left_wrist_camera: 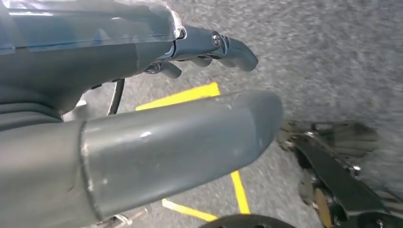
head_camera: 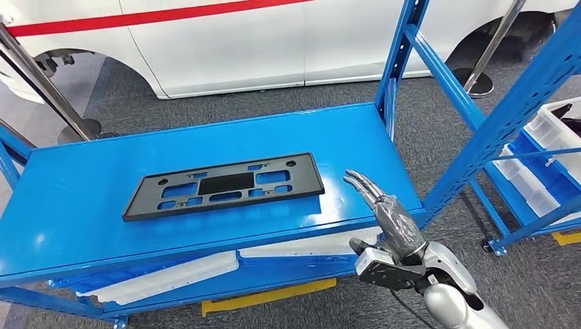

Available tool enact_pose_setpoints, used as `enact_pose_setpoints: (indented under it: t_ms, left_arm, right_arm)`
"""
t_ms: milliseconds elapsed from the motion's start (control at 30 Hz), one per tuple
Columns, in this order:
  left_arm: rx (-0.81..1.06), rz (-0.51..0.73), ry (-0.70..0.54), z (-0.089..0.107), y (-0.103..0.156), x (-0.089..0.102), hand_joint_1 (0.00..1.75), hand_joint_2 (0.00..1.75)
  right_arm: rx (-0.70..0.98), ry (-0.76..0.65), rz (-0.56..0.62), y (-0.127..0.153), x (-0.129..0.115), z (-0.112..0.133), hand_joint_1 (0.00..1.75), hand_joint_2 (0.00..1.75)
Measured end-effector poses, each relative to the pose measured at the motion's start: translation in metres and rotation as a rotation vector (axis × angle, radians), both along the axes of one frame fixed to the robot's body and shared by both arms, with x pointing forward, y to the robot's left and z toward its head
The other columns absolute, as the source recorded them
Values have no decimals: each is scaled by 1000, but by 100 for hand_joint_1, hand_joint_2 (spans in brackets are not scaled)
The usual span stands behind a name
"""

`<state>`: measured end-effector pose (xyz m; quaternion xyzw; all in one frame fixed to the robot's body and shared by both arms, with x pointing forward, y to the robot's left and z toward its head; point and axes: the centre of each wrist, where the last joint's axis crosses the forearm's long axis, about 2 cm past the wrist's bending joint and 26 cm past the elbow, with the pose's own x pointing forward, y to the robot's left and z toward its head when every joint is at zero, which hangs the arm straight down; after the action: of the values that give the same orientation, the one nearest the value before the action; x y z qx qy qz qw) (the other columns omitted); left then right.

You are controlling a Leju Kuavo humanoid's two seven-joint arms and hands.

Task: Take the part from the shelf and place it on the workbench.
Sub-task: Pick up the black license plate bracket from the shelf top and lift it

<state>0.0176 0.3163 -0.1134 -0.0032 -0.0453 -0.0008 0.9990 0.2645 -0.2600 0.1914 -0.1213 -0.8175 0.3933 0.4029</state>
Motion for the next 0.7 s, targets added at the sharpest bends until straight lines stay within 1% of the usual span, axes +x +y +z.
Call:
enact_pose_setpoints:
  t_ms: [100,233,400,567,700]
  left_arm:
    - [-2,-8,-6,0,0,0,0,0]
    - [-1,-13,-5,0,1,0,0,0]
    - [3,-15,-8,0,3,1,0,0]
    - [5,-13,-13,0,3,4,0,0]
    - [5,-12,-14,0,2,5,0,0]
  right_arm:
    - [-11,15,34,19,9,3,0,0]
    - [-4,35,86,51,18,7,0,175]
    - [1,36,163,86,24,19,0,175]
    - [0,13,265,130,19,35,0,175]
    - [1,-10,313,152,15,44,0,175]
